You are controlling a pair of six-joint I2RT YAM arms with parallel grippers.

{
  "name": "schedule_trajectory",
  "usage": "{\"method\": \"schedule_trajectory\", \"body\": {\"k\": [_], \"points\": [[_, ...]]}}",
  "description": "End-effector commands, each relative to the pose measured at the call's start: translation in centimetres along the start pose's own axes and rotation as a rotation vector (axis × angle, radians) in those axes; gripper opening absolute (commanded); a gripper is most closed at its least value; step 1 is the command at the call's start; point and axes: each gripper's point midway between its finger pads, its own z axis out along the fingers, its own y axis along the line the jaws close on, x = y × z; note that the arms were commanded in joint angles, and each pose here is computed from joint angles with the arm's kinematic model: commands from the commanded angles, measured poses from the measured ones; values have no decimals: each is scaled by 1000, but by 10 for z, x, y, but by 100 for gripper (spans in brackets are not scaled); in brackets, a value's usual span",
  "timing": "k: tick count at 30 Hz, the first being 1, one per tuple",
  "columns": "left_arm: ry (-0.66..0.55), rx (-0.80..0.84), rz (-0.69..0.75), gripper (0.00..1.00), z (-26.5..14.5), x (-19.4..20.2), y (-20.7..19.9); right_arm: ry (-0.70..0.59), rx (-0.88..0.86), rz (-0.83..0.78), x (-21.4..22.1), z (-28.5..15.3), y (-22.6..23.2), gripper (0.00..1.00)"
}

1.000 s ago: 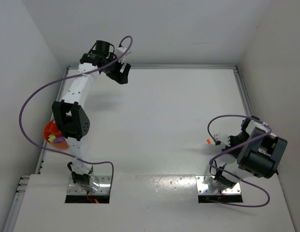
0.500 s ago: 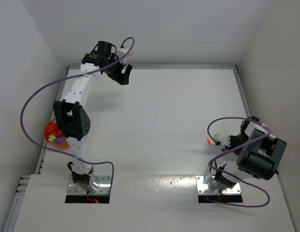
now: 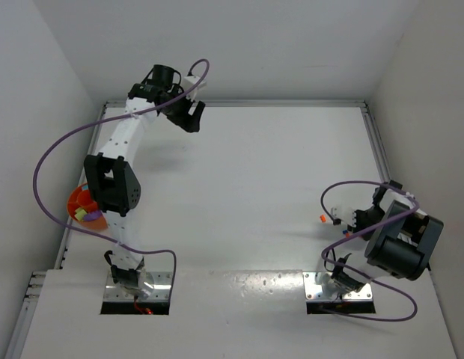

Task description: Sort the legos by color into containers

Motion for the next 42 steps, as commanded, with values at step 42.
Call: {"method": "schedule_trajectory", "body": {"k": [42], "points": [[-250,195,-123,78,-9,-32,-141,-1124,-1017,869,-351,-188,-132,0]]}}
